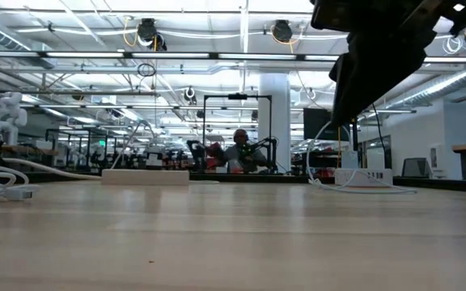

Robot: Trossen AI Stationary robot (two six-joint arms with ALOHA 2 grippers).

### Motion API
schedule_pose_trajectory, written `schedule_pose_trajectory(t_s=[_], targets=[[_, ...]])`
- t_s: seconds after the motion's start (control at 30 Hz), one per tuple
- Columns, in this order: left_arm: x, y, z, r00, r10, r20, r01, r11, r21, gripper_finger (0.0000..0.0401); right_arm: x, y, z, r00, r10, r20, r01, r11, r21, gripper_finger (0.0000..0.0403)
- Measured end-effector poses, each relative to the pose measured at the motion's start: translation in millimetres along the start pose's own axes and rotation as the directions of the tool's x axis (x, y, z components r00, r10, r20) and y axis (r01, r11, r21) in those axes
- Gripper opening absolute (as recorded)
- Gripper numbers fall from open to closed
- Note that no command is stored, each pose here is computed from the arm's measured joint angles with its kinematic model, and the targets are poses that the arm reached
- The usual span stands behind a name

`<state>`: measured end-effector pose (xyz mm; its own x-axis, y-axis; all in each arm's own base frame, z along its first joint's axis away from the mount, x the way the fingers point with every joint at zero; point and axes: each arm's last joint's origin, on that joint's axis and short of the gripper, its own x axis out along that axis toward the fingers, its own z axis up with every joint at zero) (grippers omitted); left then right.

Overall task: Insert USB
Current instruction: Insert the pink charger adapter into the white outlet extension

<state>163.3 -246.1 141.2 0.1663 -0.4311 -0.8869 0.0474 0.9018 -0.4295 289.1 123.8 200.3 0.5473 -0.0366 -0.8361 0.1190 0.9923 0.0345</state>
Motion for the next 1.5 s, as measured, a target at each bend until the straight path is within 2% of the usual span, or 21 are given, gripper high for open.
schedule_pose_trajectory(t_s=[0.23,0.3,0.47,0.53,0.6,0.67,0.8,0.97,1.17,1.5], targets=[[-6,25,31,0.990,0.102,0.100,-0.110,0.991,0.076,0.0001,-1,0,1,1.000,0.005,0.003,-0.005,1.000,0.022,0.0000],[-9,28,35,0.985,0.151,0.084,-0.160,0.981,0.112,0.0001,-4,-1,1,1.000,0.008,0.008,-0.008,1.000,0.026,0.0000],[-43,11,52,0.972,0.218,0.085,-0.229,0.961,0.155,0.0001,-12,-2,4,0.999,0.021,0.034,-0.022,0.999,0.030,0.0000],[-56,5,52,0.961,0.270,0.058,-0.275,0.949,0.153,0.0001,-14,-2,5,0.999,0.025,0.042,-0.025,0.999,0.023,0.0000],[-76,-6,54,0.953,0.291,0.082,-0.300,0.947,0.120,0.0001,-15,-2,6,0.998,0.026,0.050,-0.027,0.999,0.020,0.0000],[-92,-10,48,0.934,0.354,0.053,-0.356,0.933,0.046,0.0001,-15,-2,5,0.998,0.025,0.049,-0.026,1.000,0.017,0.0000],[-102,-10,26,0.872,0.479,-0.106,-0.489,0.865,-0.112,0.0001,-15,-2,5,0.999,0.024,0.048,-0.024,1.000,0.009,0.0000],[-89,-11,1,0.844,0.467,-0.264,-0.522,0.830,-0.198,0.0001,-15,-2,5,0.999,0.022,0.049,-0.022,1.000,-0.002,0.0000],[-82,-8,-14,0.826,0.495,-0.271,-0.557,0.790,-0.255,0.0001,-16,-1,4,0.999,0.022,0.049,-0.022,1.000,-0.006,0.0000],[-59,16,-22,0.818,0.526,-0.233,-0.574,0.776,-0.262,0.0001,-16,1,3,0.998,0.026,0.049,-0.026,1.000,-0.005,0.0000]])
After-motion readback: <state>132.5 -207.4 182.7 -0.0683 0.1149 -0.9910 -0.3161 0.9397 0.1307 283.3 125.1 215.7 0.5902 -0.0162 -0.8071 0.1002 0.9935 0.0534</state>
